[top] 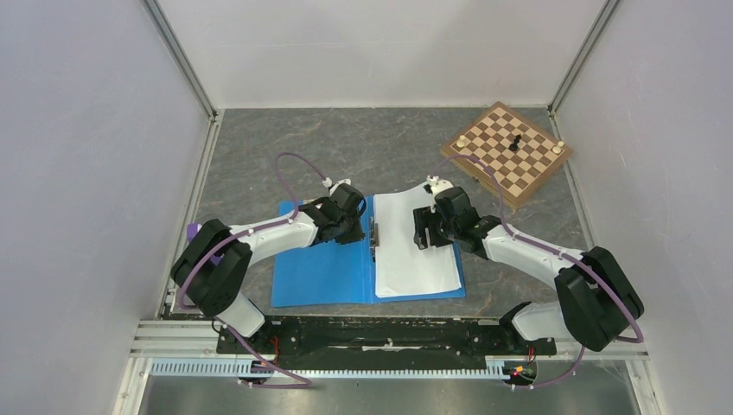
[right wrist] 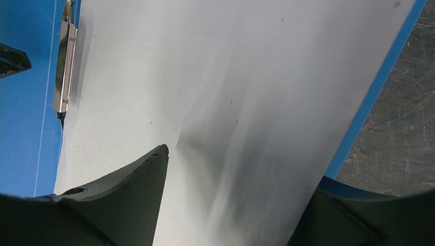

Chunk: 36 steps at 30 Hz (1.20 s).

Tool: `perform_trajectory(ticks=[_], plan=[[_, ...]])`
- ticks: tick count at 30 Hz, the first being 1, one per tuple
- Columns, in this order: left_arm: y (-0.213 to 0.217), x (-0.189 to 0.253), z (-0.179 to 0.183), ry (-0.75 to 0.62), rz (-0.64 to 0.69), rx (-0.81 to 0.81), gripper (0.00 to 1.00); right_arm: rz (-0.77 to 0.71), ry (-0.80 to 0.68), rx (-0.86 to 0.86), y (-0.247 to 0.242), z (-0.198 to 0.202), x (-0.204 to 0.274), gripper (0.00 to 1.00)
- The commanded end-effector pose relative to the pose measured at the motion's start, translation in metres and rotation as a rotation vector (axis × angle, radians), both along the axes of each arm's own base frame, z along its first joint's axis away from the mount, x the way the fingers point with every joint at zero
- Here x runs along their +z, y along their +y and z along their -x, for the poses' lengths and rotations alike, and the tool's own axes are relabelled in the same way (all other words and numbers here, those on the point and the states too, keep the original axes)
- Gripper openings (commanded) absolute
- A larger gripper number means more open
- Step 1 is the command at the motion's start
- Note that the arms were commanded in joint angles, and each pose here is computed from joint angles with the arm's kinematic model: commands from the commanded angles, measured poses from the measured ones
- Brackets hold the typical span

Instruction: Put the files into the folder

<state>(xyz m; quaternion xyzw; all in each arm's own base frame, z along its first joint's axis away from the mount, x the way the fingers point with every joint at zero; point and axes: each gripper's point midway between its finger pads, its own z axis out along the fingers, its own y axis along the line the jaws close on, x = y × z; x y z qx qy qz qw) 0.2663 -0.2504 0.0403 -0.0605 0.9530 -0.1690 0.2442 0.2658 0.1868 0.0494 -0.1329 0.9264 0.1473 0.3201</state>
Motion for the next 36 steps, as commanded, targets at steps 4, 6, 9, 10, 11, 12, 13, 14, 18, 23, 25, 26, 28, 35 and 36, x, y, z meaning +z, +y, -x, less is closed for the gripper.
perform_trajectory(ticks=[4, 6, 9, 10, 11, 12, 13, 14, 18, 23, 25, 26, 28, 35, 36], plan=[[-0.010, 0.009, -0.006, -0.020, 0.014, -0.017, 0.02, -0.019, -0.057, -0.027, 0.003, -0.013, 0.020, 0.80], [-0.011, 0.008, -0.006, -0.018, 0.013, -0.019, 0.02, -0.020, -0.058, -0.027, 0.004, -0.014, 0.022, 0.83], [-0.012, 0.008, -0.007, -0.018, 0.011, -0.020, 0.02, -0.021, -0.062, -0.026, 0.003, -0.017, 0.024, 0.87], [-0.012, 0.007, -0.007, -0.017, 0.010, -0.020, 0.02, -0.023, -0.060, -0.026, 0.003, -0.017, 0.025, 0.88], [-0.012, 0.007, -0.007, -0.018, 0.012, -0.020, 0.02, -0.026, -0.058, -0.024, 0.003, -0.017, 0.025, 0.89], [-0.013, 0.007, -0.008, -0.018, 0.011, -0.020, 0.02, -0.027, -0.055, -0.022, 0.003, -0.017, 0.024, 0.89], [-0.013, 0.007, -0.008, -0.018, 0.011, -0.020, 0.02, -0.029, -0.054, -0.022, 0.002, -0.018, 0.024, 0.90], [-0.013, 0.007, -0.008, -0.018, 0.010, -0.021, 0.02, -0.030, -0.054, -0.024, 0.001, -0.018, 0.024, 0.90], [-0.014, 0.006, -0.009, -0.016, 0.008, -0.025, 0.02, -0.059, -0.048, -0.026, -0.003, -0.019, 0.026, 0.92], [-0.017, 0.006, -0.011, -0.013, 0.010, -0.030, 0.02, -0.082, -0.038, -0.028, -0.007, -0.021, 0.026, 0.93], [-0.018, 0.006, -0.012, -0.013, 0.010, -0.031, 0.02, -0.093, -0.034, -0.023, -0.006, -0.021, 0.026, 0.92], [-0.019, 0.006, -0.012, -0.013, 0.011, -0.032, 0.02, -0.099, -0.028, -0.017, -0.004, -0.020, 0.026, 0.92], [-0.020, 0.005, -0.013, -0.011, 0.011, -0.033, 0.02, -0.111, -0.018, -0.008, -0.001, -0.019, 0.024, 0.92], [-0.022, 0.003, -0.013, -0.004, 0.011, -0.042, 0.02, -0.122, 0.006, -0.011, 0.001, -0.017, 0.015, 0.92], [-0.023, 0.003, -0.013, -0.005, 0.012, -0.042, 0.02, -0.114, 0.006, -0.016, 0.000, -0.017, 0.014, 0.93]])
